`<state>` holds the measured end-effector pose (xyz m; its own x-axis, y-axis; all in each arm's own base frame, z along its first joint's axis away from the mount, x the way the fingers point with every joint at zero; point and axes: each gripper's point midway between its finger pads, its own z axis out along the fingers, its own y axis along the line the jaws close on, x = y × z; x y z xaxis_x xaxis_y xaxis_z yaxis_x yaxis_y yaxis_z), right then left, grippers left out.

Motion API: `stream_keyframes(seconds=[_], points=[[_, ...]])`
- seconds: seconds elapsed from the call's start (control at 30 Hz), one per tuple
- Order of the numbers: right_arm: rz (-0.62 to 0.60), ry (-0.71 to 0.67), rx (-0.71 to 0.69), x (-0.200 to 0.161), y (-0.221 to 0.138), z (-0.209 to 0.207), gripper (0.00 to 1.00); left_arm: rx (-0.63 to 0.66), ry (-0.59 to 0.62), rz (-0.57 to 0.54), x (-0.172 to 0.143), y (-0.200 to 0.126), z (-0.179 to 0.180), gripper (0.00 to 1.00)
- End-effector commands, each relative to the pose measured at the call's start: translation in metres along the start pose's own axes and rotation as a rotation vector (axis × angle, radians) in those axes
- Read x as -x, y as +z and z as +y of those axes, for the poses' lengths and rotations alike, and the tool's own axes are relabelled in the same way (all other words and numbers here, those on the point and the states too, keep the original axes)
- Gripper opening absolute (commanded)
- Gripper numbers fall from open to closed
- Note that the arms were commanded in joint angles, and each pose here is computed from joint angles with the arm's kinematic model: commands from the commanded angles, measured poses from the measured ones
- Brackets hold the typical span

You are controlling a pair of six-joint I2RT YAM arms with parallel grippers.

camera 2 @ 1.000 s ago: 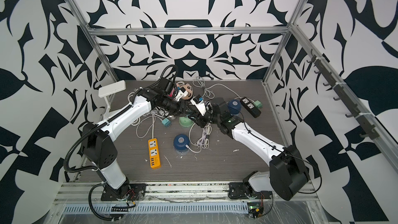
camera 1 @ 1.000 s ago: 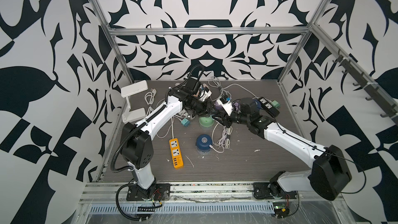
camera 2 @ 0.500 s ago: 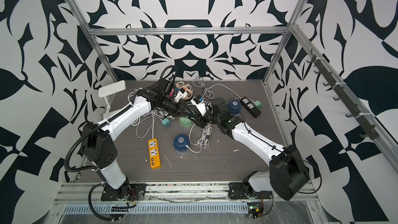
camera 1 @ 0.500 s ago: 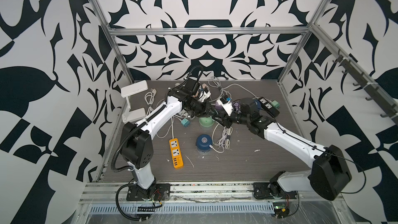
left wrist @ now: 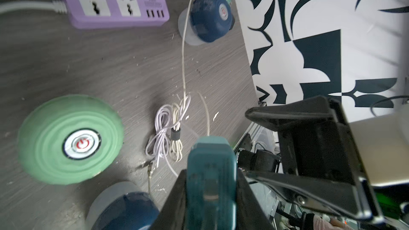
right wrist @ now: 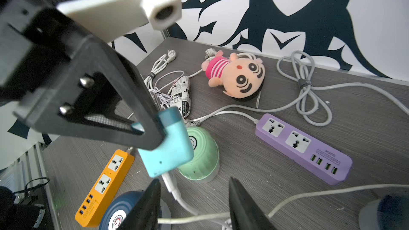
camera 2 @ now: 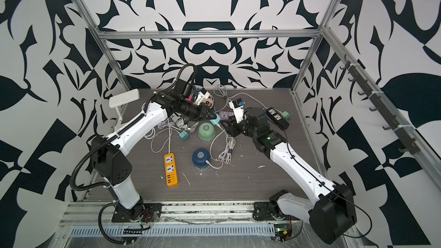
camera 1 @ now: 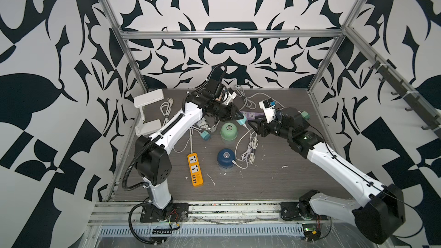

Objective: Charge the cordless meat grinders
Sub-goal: Pick up the plug from the center of the board.

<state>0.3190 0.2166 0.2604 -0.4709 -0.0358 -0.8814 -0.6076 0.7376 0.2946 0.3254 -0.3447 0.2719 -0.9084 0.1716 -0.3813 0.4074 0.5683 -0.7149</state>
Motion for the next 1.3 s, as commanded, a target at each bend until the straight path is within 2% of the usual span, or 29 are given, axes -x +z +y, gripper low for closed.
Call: stream_keyframes(seconds=[0.0,0.23,0.33,0.4,0.43,0.53,0.6,0.73,0.8,0.83,0.93,1.0,1.27], points=[[-0.025,0.047,-0.005,0.008,-0.007,-0.005,0.54,-0.008,0.068,-0.044,0.017,-0.016,-0.019,0.0],[-0.137,0.08,0.024,0.029,-0.032,-0.006,0.57,-0.116,0.184,-0.106,0.036,-0.038,-0.064,0.0],[-0.184,0.056,0.029,0.038,-0.048,0.0,0.58,-0.135,0.312,-0.178,0.038,-0.053,-0.091,0.0],[-0.206,0.044,0.026,0.041,-0.057,0.002,0.59,-0.085,0.363,-0.254,0.038,-0.05,-0.09,0.0],[-0.212,0.043,0.019,0.041,-0.059,0.001,0.59,-0.058,0.355,-0.256,0.036,-0.041,-0.081,0.0],[-0.216,0.047,0.0,0.04,-0.063,-0.001,0.6,0.07,0.237,-0.128,0.022,-0.006,-0.032,0.0],[-0.197,0.06,0.008,0.036,-0.061,-0.001,0.61,0.074,0.2,-0.069,0.012,0.007,-0.022,0.0],[-0.175,0.08,0.035,0.032,-0.055,0.001,0.6,0.0,0.18,-0.127,0.007,0.012,-0.028,0.0],[-0.166,0.096,0.007,0.028,-0.051,-0.007,0.6,0.0,0.167,-0.135,0.004,0.01,-0.027,0.0],[-0.161,0.119,-0.022,0.025,-0.049,-0.014,0.6,0.003,0.163,-0.133,0.003,0.01,-0.026,0.0],[-0.108,0.227,-0.154,0.008,-0.041,-0.042,0.49,0.006,0.156,-0.125,-0.003,0.009,-0.023,0.0],[-0.058,0.319,-0.22,-0.008,-0.035,-0.057,0.47,0.01,0.15,-0.122,-0.008,0.01,-0.019,0.0],[0.022,0.599,-0.114,-0.041,0.006,-0.057,0.48,0.005,0.123,-0.104,-0.019,0.016,-0.01,0.0]])
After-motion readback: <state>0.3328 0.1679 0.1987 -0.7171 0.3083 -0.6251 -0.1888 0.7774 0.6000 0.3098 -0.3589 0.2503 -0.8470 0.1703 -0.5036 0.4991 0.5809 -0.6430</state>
